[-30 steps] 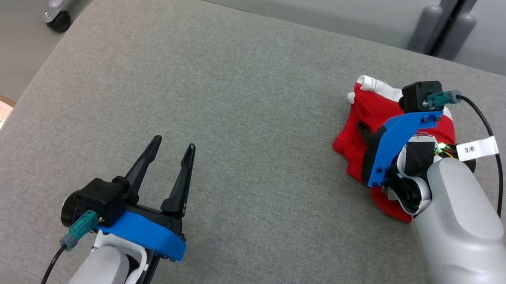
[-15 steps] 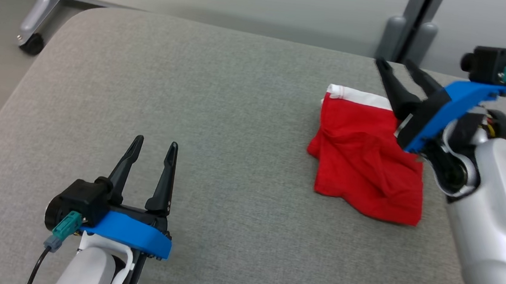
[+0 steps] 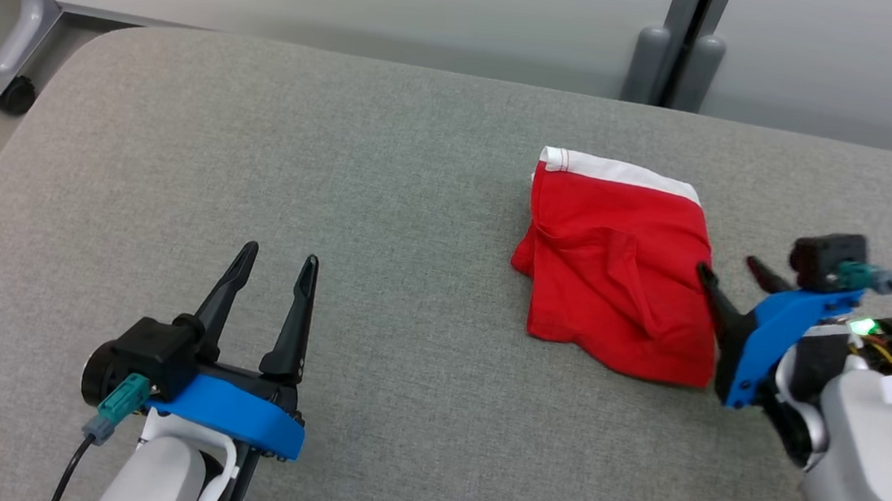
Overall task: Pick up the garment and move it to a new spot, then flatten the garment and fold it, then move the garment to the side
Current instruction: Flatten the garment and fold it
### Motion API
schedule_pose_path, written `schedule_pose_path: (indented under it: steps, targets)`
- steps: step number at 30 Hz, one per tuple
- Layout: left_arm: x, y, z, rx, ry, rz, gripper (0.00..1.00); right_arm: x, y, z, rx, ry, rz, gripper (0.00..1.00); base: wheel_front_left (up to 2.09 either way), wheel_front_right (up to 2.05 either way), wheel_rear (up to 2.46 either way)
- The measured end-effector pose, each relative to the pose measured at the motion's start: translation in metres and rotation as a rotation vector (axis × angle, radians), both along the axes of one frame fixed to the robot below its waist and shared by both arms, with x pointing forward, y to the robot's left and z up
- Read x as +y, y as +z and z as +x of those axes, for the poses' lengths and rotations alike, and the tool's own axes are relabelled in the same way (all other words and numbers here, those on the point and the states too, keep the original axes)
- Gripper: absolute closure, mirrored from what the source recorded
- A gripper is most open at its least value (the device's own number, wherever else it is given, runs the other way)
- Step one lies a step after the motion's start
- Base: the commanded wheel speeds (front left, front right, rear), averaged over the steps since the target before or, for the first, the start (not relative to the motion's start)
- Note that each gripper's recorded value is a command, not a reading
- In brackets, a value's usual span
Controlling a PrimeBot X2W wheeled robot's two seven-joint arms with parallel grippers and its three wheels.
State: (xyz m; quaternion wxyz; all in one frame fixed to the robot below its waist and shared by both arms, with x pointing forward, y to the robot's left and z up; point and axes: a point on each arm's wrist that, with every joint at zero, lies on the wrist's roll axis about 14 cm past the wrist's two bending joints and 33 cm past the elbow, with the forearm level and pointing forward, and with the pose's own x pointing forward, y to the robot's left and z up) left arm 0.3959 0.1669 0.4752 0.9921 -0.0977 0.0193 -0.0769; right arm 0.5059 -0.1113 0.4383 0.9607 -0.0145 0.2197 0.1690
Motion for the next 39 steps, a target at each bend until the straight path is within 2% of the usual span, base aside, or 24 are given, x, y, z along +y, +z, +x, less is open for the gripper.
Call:
schedule_pose_path:
  steps: [6, 11, 16, 19, 20, 21, 22, 26, 29, 32, 39]
  targets:
    - [0.009, -0.002, 0.001, 0.006, 0.017, 0.017, 0.00, 0.048, -0.034, -0.017, 0.079, 0.152, -0.084, 1.00, 0.00, 0.00, 0.00]
    - [0.015, 0.000, 0.000, 0.003, 0.032, 0.017, 0.00, 0.099, -0.039, -0.042, 0.124, 0.292, -0.065, 1.00, 0.00, 0.00, 0.00]
    - [0.018, 0.003, -0.001, -0.005, 0.040, 0.015, 0.00, 0.158, -0.026, -0.092, 0.201, 0.437, 0.098, 1.00, 0.00, 0.00, 0.00]
    - [0.017, 0.005, 0.000, -0.012, 0.038, 0.013, 0.00, 0.170, 0.001, -0.103, 0.167, 0.457, 0.230, 1.00, 0.00, 0.00, 0.00]
    - [0.017, 0.005, 0.000, -0.013, 0.040, 0.014, 0.00, 0.167, 0.013, -0.100, 0.131, 0.446, 0.270, 0.83, 0.00, 0.00, 0.00]
    - [0.017, 0.005, 0.000, -0.015, 0.039, 0.014, 0.00, 0.161, 0.024, -0.095, 0.087, 0.420, 0.308, 0.50, 0.00, 0.00, 0.00]
    - [0.016, 0.006, 0.000, -0.017, 0.038, 0.014, 0.00, 0.152, 0.035, -0.090, 0.041, 0.386, 0.343, 0.00, 0.00, 0.00, 0.00]
    - [0.013, 0.006, -0.001, -0.019, 0.033, 0.013, 0.00, 0.098, 0.063, -0.071, -0.127, 0.200, 0.418, 0.00, 0.00, 0.00, 0.00]
    - [0.010, 0.002, -0.004, -0.010, 0.024, 0.014, 0.00, 0.048, 0.076, -0.066, -0.242, 0.046, 0.412, 0.00, 0.00, 0.00, 0.00]
    - [0.007, 0.003, -0.005, -0.014, 0.013, 0.018, 0.00, 0.006, 0.081, -0.073, -0.312, -0.075, 0.366, 0.00, 0.00, 0.00, 0.00]
    - [0.003, 0.004, -0.009, -0.016, 0.008, 0.022, 0.00, -0.063, 0.087, -0.098, -0.381, -0.259, 0.244, 0.00, 0.00, 0.00, 0.00]
